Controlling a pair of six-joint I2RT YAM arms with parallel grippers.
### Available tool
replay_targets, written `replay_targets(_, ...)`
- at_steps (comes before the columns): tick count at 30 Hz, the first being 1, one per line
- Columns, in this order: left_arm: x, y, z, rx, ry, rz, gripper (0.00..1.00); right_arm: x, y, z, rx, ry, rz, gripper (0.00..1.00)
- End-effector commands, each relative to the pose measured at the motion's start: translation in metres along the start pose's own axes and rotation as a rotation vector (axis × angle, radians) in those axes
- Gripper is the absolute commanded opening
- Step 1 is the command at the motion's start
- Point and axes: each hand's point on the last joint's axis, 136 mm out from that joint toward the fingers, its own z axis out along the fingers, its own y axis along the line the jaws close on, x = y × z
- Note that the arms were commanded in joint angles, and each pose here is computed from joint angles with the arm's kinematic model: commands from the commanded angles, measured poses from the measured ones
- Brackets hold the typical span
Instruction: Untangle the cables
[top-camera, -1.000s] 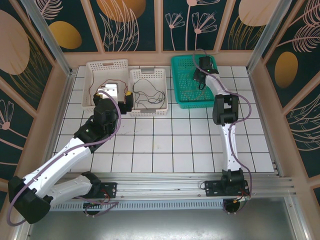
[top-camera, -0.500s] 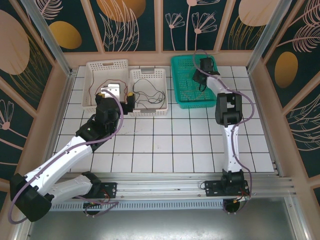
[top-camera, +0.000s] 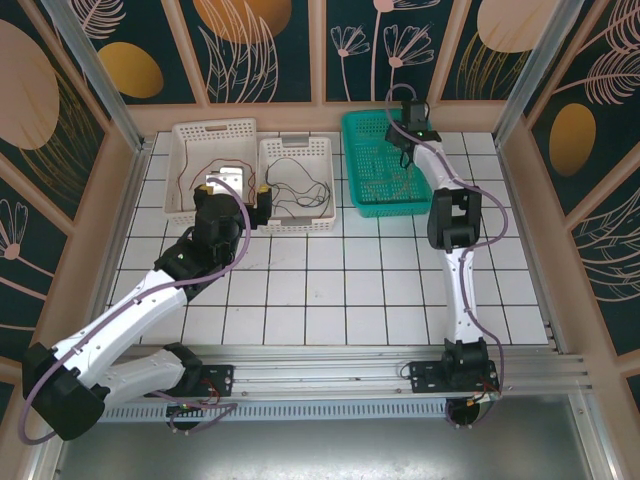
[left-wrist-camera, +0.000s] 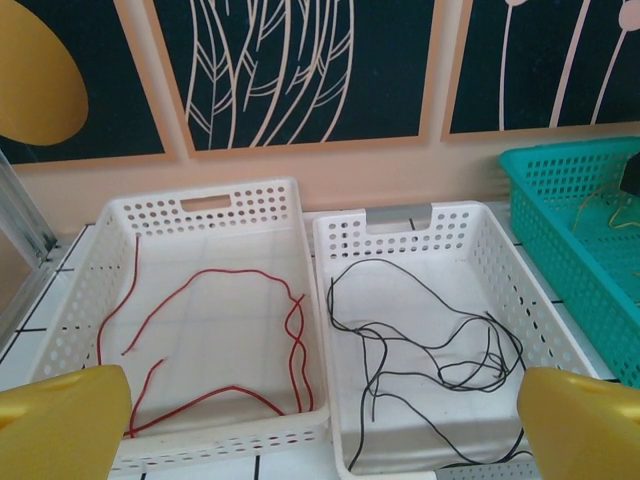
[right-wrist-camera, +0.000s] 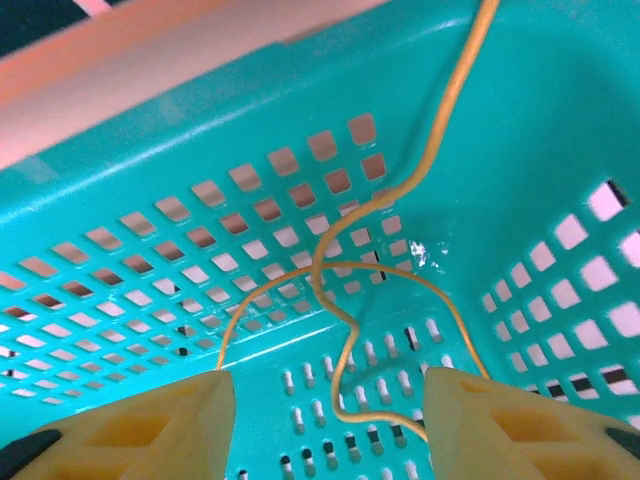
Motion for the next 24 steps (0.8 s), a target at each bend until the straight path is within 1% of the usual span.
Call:
replay_targets(1,-0.009,-0.002,0.0,0.009,-0.007,0.009,0.99,0.025,-0.004,0.018,-0.001,0.065,-0.035,0.53)
replay_targets(8,-0.008,-0.003,0.002,0.012,-0.001,0.015,0.99,0.05,-0.002,0.029,-0.035,0.125,-0.037,0.51)
replay_targets(11,-0.007,-0.004,0.002,0.015,0.001,0.019,0.98,0.058,-0.004,0.032,-0.037,0.142,-0.036,0.46)
replay_targets(13,-0.008,-0.004,0.002,0.017,0.0,0.018,0.99,0.064,0.002,0.033,-0.076,0.163,-0.036,0.44)
replay_targets(16,-0.008,-0.004,0.002,0.016,0.001,0.021,0.98,0.072,0.012,0.031,-0.136,0.194,-0.039,0.38)
replay_targets(20,-0.007,-0.005,0.002,0.018,0.005,0.024,0.99,0.078,0.03,0.02,-0.223,0.221,-0.035,0.36)
replay_targets(24,-0.007,-0.006,0.003,0.021,0.005,0.024,0.99,0.082,0.05,0.004,-0.291,0.241,-0.053,0.35)
